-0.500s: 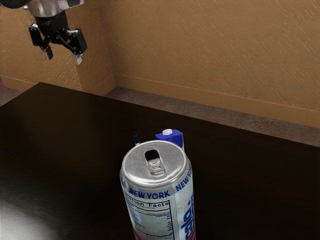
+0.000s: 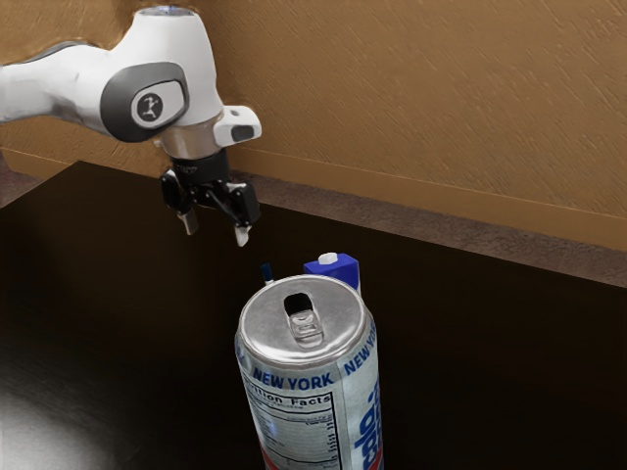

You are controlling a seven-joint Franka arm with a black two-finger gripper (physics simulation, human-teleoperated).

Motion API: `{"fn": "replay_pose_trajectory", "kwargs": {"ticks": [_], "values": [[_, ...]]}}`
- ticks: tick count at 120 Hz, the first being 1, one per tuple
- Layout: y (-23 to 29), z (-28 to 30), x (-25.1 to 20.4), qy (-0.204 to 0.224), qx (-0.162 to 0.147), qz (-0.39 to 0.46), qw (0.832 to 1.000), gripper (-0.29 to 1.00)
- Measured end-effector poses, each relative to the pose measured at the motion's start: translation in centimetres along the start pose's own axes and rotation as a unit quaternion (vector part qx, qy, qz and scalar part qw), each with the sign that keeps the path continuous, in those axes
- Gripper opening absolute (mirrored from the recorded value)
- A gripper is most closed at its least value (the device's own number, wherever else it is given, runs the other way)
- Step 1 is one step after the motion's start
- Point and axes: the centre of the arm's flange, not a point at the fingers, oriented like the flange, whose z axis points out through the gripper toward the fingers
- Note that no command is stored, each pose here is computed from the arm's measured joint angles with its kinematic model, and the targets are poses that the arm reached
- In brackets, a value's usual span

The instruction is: Take the marker out of the pen holder and place it to the left of the pen holder.

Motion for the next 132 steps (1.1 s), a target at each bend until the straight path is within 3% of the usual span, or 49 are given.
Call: {"fn": "replay_pose_trajectory", "kwargs": {"ticks": [41, 132], "values": [[-2.2, 5.2, 0.3, 0.053, -0.027, -0.033, 0.998, 0.70], [-3.7, 14.0, 6.3, 0.084, -0.016, -0.035, 0.996, 0.70]]}}
